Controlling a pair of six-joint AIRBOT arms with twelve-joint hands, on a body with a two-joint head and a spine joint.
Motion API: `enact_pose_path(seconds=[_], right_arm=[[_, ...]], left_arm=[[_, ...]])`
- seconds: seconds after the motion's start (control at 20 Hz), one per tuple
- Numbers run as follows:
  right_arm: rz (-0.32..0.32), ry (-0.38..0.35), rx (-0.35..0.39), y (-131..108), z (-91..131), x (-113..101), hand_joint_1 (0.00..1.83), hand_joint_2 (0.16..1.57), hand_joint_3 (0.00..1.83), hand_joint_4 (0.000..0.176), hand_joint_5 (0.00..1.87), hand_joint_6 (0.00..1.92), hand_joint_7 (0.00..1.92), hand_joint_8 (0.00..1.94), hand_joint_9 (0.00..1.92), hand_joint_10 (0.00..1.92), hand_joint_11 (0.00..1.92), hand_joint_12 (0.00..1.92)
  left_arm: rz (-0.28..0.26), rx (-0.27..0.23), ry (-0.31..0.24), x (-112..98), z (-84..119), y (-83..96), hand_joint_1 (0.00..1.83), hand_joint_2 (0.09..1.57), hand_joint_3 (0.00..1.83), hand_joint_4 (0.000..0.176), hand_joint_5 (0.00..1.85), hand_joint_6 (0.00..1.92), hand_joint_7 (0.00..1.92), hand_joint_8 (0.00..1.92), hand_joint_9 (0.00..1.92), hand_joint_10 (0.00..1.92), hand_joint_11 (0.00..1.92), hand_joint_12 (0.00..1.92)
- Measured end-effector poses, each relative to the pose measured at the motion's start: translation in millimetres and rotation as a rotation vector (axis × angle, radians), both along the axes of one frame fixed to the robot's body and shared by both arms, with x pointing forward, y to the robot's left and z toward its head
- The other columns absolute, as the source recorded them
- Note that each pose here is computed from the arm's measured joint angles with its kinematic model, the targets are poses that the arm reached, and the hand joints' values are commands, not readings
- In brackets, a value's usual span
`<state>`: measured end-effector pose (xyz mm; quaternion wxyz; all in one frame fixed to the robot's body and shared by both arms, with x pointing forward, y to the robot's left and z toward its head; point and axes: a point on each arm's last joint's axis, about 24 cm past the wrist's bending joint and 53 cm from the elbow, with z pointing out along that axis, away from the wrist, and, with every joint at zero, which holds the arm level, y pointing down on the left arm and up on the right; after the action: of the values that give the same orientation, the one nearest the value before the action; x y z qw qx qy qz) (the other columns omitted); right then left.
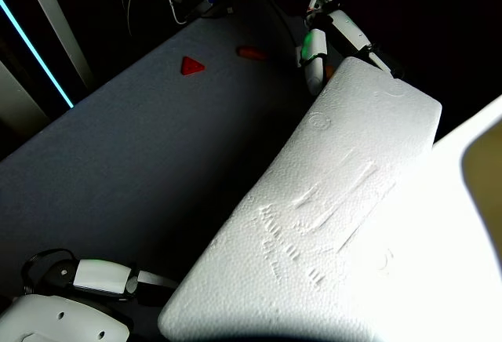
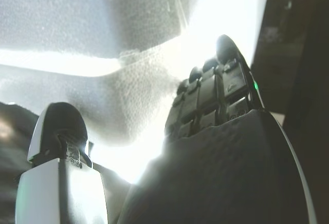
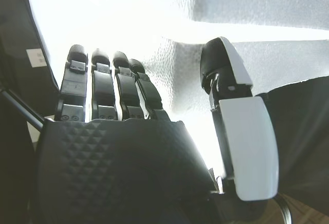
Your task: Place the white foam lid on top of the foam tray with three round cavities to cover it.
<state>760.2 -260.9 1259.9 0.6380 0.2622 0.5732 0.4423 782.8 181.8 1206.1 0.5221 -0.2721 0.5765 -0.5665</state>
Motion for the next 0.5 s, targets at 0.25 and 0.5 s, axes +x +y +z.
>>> enact_pose_path(seconds=[0.25,0.5], right_arm=[[0.008,0.007,-0.001,4.6,-4.1,0.2,0.55,1.23,0.02,0.000,0.00,0.00,0.03,0.02,0.04,0.01,0.01,0.32],[0.013,0.002,-0.011,6.2,-3.2,-0.2,0.58,1.23,0.00,0.000,0.00,0.00,0.04,0.00,0.04,0.01,0.00,0.44]], left_arm=[[0.005,-0.008,-0.006,0.4,2.7,2.3,0.58,1.10,0.00,0.016,0.01,0.00,0.00,0.00,0.00,0.00,0.00,0.00],[0.012,-0.011,-0.011,1.3,4.5,4.9,0.52,1.08,0.00,0.017,0.03,0.01,0.00,0.00,0.00,0.00,0.01,0.01]])
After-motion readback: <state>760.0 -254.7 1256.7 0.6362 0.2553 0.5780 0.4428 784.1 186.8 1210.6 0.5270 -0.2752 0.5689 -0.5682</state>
